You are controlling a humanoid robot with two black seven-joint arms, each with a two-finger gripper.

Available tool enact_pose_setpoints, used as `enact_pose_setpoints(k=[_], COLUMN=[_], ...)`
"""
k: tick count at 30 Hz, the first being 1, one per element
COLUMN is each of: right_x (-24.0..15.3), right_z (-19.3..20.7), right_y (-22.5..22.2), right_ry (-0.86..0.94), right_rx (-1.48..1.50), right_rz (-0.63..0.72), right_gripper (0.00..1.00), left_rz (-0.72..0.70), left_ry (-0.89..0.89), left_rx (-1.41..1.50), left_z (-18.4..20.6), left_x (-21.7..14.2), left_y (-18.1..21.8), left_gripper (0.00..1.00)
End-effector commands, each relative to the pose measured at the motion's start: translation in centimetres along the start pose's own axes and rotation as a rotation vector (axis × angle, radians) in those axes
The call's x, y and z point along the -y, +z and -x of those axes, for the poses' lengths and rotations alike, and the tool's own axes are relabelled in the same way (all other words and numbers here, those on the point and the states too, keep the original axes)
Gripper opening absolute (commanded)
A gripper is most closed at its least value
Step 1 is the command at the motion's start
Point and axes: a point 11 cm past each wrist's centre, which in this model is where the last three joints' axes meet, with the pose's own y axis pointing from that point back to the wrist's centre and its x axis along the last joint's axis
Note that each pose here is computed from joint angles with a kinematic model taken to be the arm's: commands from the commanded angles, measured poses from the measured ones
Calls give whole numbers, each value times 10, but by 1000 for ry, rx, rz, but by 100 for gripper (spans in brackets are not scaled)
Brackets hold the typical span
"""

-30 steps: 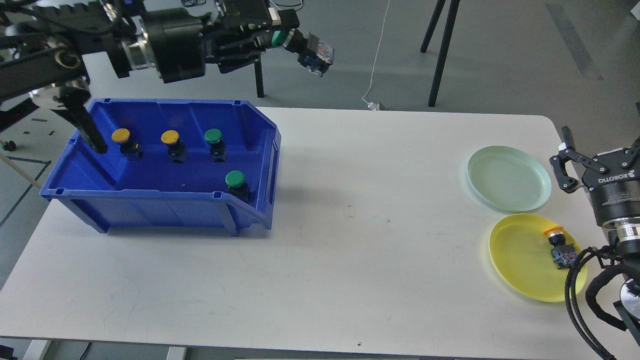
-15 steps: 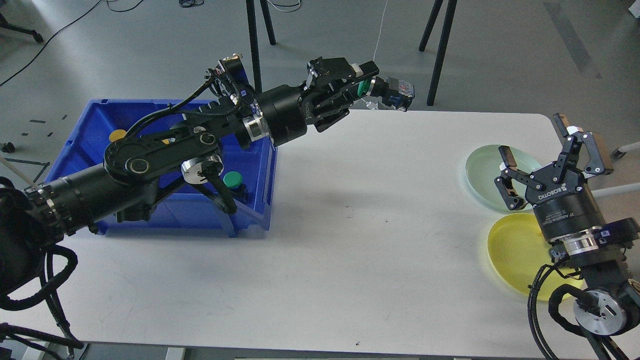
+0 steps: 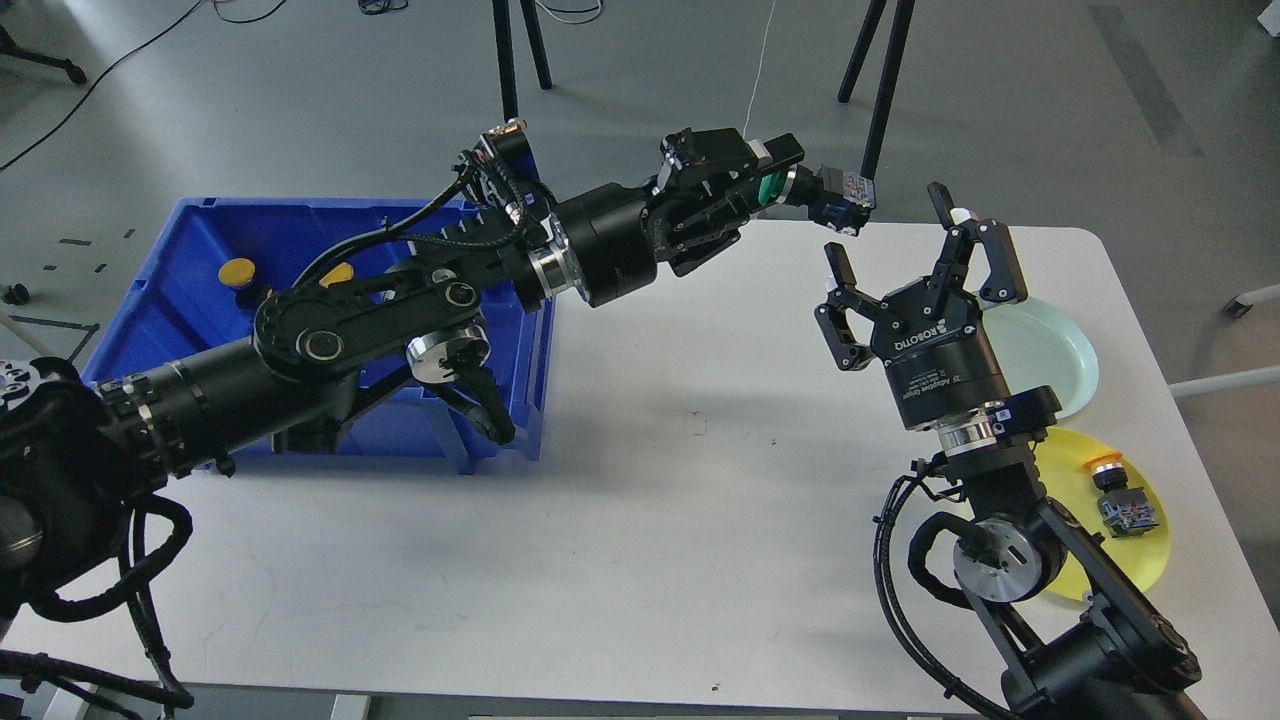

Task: Pass button and place on color plate
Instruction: 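Move the right gripper up to the held button and grasp it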

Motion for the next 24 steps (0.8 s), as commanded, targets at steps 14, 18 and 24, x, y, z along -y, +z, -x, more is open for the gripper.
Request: enact_pose_setpoints(k=[14, 18, 24], right_x=[14, 15, 13], right_z=[23, 26, 33], right_y=[1, 3, 11], right_ry=[-56, -59, -79], right_rx=[49, 55, 60], right_rz=[-58, -59, -32], right_gripper=[94, 92, 80], left_rz=[1, 1, 1], left_ry=[1, 1, 0], left_rx=[2, 2, 4], left_z=[0, 0, 0], left_x=[1, 1, 1], left_y=[1, 1, 1], left_gripper=[13, 14, 14])
